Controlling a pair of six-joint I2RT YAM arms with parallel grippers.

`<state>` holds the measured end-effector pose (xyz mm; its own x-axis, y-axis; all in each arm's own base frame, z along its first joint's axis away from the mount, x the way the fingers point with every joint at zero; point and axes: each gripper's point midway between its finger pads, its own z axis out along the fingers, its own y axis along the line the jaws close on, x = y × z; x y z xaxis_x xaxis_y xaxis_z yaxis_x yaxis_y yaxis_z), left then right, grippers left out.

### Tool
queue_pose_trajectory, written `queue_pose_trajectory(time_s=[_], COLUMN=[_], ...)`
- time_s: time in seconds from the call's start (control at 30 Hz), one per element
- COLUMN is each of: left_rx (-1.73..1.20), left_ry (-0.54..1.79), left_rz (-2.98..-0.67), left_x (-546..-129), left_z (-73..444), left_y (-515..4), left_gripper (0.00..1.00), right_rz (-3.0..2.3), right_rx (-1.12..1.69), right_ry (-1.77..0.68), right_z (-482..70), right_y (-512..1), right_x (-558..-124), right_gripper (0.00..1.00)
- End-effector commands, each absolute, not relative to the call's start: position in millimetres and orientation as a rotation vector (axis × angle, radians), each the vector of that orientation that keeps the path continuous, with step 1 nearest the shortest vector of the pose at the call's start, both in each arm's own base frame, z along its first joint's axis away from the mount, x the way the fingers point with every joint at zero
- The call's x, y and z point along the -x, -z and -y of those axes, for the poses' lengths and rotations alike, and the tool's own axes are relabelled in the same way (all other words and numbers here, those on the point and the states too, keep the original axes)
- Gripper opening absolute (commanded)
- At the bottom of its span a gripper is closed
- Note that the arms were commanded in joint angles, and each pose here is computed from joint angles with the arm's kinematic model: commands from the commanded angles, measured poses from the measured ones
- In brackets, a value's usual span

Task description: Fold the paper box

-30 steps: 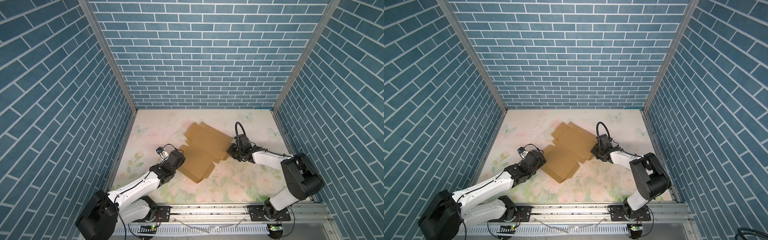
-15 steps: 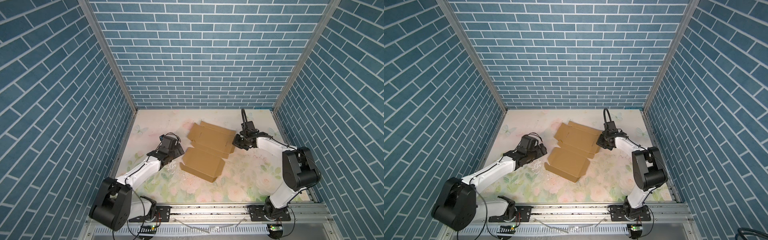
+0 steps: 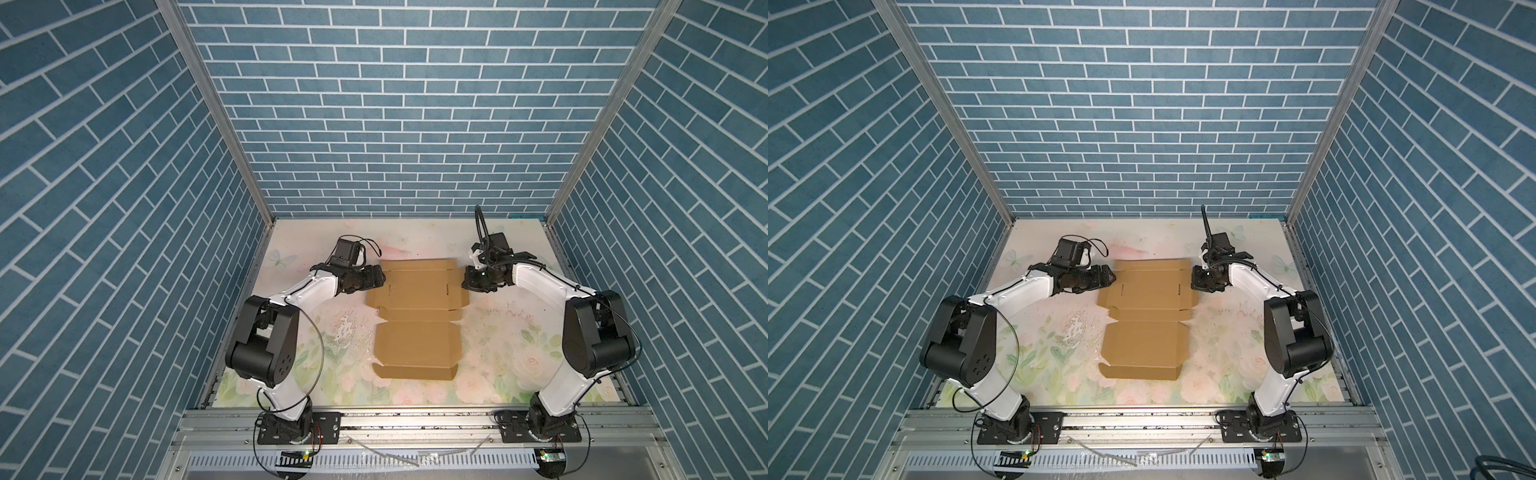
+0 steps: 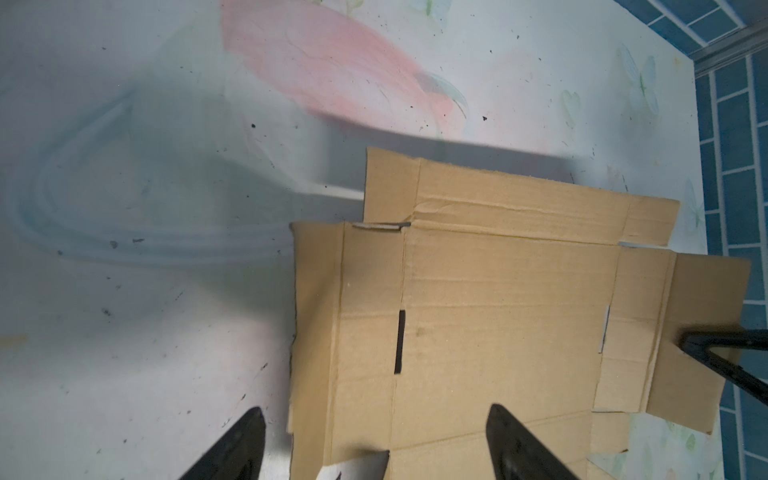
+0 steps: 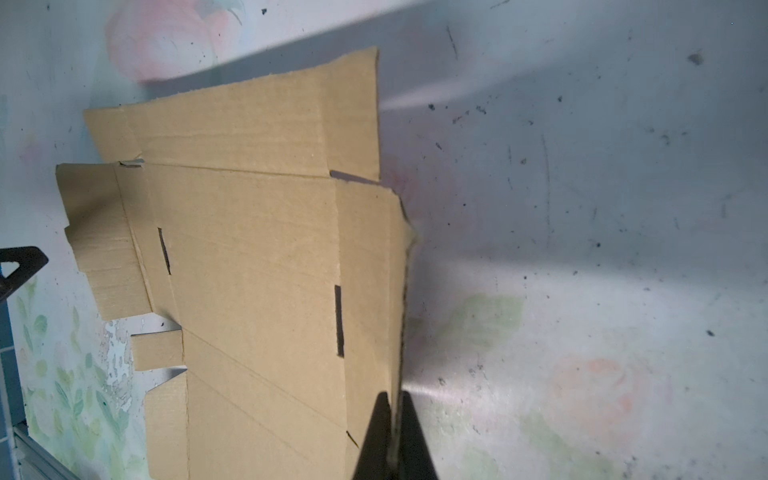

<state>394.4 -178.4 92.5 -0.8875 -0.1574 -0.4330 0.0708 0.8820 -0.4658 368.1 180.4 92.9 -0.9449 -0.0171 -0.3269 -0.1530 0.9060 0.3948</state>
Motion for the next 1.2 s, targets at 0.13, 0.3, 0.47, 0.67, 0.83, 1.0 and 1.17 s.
queue_pose_trajectory(time_s=[0.13, 0.3, 0.47, 0.67, 0.83, 1.0, 1.17], left_rx=[0.028, 0.012, -0.011, -0.008, -0.005, 0.009, 0.014], left_ry=[0.691, 0.694, 0.682, 0.679, 0.679, 0.666, 0.655], left_rz=[-2.652, -2.672, -2.676, -2.669, -2.681, -2.684, -2.673], left_x=[-395, -400, -405, -409, -407, -407, -409], left_z=[175, 178, 179, 178, 177, 175, 173], left_y=[-68, -55, -51, -52, -46, -42, -40], left_gripper=[0.72, 0.65, 0.58, 0.48, 0.39, 0.27, 0.16], right_rz=[-2.726, -2.732, -2.731, -2.734, -2.734, -2.733, -2.734], right_rx=[0.251, 0.255, 0.256, 0.257, 0.255, 0.257, 0.263], right_ry=[-0.626, -0.632, -0.645, -0.649, -0.652, -0.658, -0.678], right_z=[-186, -188, -190, -190, -191, -191, -194], right_y=[-104, -102, -100, -98, -97, -97, -96], right_x=[-374, -376, -377, -377, -377, -377, -376], right_gripper=[0.04, 0.04, 0.04, 0.04, 0.04, 0.04, 0.05])
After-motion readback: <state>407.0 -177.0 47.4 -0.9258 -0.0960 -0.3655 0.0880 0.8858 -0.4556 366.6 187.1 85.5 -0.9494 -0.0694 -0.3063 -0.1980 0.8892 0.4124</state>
